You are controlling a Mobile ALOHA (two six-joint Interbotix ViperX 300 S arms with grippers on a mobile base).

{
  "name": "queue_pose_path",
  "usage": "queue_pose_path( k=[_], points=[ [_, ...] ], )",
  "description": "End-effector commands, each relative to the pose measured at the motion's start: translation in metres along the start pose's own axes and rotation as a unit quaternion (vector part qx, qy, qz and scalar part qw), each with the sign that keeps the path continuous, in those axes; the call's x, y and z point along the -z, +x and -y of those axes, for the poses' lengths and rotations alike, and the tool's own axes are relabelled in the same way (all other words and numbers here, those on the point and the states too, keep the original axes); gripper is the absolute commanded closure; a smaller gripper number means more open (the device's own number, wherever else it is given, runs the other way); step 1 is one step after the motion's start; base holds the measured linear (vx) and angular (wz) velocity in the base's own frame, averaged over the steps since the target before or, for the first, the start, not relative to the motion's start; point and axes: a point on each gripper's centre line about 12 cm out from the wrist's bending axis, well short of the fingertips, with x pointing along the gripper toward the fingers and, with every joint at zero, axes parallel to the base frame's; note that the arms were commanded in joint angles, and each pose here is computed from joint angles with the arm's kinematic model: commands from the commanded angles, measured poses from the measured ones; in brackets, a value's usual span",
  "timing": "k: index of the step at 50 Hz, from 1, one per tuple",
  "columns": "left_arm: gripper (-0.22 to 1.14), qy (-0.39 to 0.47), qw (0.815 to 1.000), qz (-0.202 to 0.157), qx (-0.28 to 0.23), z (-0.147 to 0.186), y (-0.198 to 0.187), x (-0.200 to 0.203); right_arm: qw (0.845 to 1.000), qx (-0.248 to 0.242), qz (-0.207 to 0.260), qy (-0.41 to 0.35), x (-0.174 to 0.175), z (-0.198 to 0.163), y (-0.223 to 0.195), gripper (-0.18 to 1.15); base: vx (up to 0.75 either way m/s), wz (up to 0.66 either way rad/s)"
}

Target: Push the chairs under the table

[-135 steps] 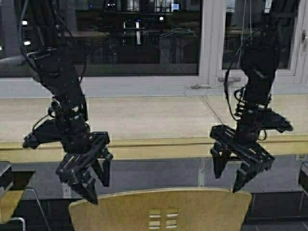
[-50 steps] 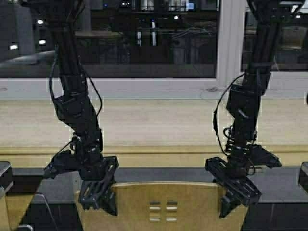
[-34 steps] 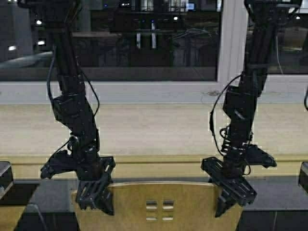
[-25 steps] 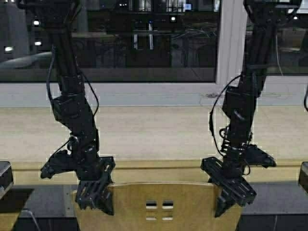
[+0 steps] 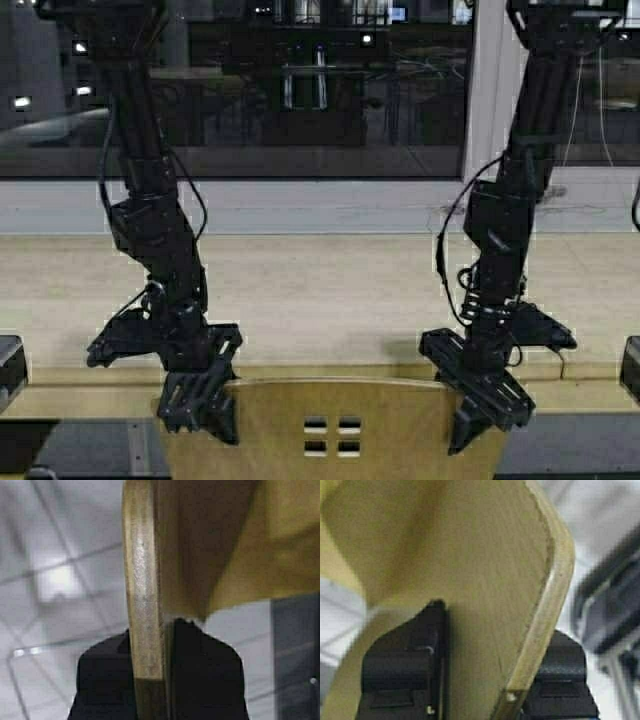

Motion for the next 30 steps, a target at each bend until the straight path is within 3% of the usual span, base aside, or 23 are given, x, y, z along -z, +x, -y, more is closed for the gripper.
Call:
queue_pose_path(
  k=[1,11,23,27,30],
  points=[
    [0.89,0.035,0.999,0.01,0.036,0.024,-0.014,-0.002,0.998,-0.003,0.001,-0.067,0.013,-0.007,-0.002,0.93,0.15,-0.02],
    [0.88,0.039,0.998,0.027,0.031,0.015,-0.017,-0.006,0.997,-0.005,0.014,-0.081,0.011,-0.005,-0.002,0.93,0.13,-0.03],
    [0.83,0.039,0.999,0.023,0.019,0.007,-0.016,-0.006,0.996,0.007,0.012,-0.093,0.012,0.004,0.002,0.91,0.08,-0.02],
    [0.73,0.041,0.999,0.02,0.017,0.005,-0.016,-0.005,0.995,0.012,0.008,-0.095,0.013,0.007,0.004,0.8,0.03,0.0],
    [0.6,0.041,0.999,0.017,0.017,0.005,-0.019,-0.005,0.995,0.016,0.003,-0.095,0.014,0.008,0.004,0.6,0.01,-0.01]
  ],
)
